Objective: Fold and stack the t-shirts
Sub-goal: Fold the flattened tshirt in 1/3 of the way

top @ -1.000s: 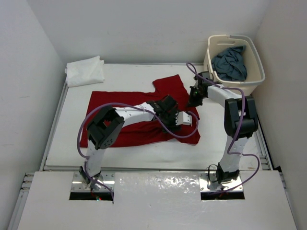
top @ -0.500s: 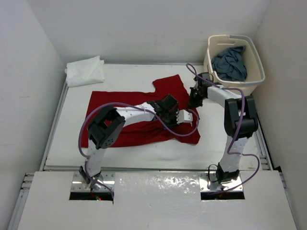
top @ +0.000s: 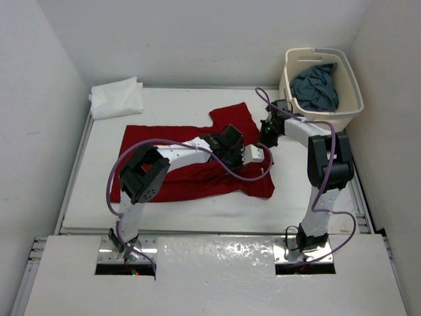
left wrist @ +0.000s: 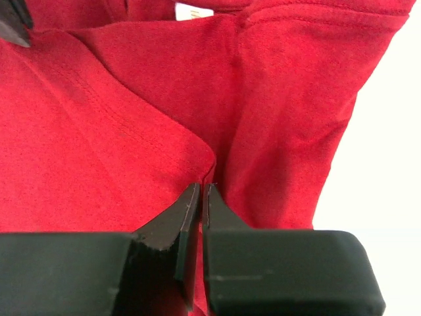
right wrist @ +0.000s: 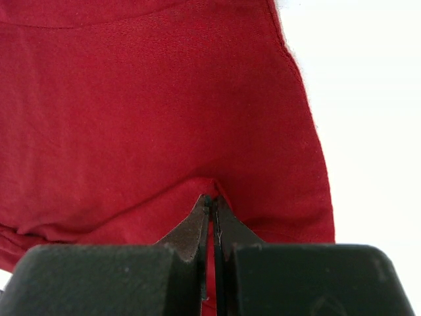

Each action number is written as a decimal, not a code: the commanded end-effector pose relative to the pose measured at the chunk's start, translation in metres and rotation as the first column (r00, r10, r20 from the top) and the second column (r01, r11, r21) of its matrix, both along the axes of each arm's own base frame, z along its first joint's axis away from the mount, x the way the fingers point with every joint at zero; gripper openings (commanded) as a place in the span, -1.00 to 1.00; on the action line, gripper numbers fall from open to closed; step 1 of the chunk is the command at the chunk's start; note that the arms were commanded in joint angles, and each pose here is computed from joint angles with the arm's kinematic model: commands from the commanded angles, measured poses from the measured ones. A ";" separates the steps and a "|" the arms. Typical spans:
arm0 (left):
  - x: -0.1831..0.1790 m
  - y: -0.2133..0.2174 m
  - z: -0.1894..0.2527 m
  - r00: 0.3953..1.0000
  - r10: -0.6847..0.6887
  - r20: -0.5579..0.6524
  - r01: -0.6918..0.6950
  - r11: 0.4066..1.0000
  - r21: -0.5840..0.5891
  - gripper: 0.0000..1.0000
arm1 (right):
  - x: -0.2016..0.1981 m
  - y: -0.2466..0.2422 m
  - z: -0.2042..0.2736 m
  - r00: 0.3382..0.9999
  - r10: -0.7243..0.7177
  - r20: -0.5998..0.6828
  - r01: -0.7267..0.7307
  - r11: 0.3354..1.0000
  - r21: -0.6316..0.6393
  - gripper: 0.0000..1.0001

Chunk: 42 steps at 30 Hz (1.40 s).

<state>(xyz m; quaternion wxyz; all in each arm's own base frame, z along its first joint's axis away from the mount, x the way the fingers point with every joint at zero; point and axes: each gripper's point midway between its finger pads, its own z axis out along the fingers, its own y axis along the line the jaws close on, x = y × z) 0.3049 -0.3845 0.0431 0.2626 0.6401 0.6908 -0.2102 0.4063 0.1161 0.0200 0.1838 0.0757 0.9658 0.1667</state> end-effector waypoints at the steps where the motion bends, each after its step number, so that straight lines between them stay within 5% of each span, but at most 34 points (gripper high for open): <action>1: -0.003 -0.003 0.004 0.999 -0.024 -0.023 0.023 0.999 -0.023 -0.97 | 0.008 0.003 0.018 0.998 0.014 0.063 -0.014 1.000 0.003 -1.00; 5: 0.000 -0.003 0.006 1.000 -0.001 -0.024 0.000 0.999 -0.033 -1.00 | 0.010 0.004 0.020 0.998 0.012 0.066 -0.012 1.000 0.006 -1.00; 14: 0.081 0.051 0.028 0.924 0.374 -0.076 -0.380 0.918 -0.109 -1.00 | 0.031 0.003 0.035 0.993 -0.027 0.117 0.026 1.000 0.004 -1.00; 22: 0.069 0.056 0.004 0.909 0.386 -0.155 -0.398 0.916 -0.053 -1.00 | 0.037 0.003 0.025 0.995 -0.039 0.090 0.041 0.999 -0.011 -1.00; 29: 0.098 0.076 0.002 0.837 0.541 -0.077 -0.545 0.838 -0.035 -1.00 | 0.049 0.000 0.029 0.992 -0.048 0.113 0.053 0.998 -0.041 -1.00; 33: 0.106 0.082 0.000 0.801 0.596 -0.048 -0.597 0.802 -0.011 -1.00 | 0.049 -0.001 0.033 0.995 0.006 0.099 0.000 0.998 -0.062 -0.29; 37: 0.116 0.097 0.001 0.753 0.658 -0.003 -0.658 0.753 0.009 -0.46 | 0.049 -0.014 0.060 0.986 0.063 0.151 -0.041 0.988 -0.148 0.20; 42: 0.124 0.109 0.031 0.737 0.675 0.025 -0.675 0.737 -0.030 -0.27 | 0.028 -0.033 0.093 0.983 0.111 0.147 -0.072 0.966 -0.249 0.45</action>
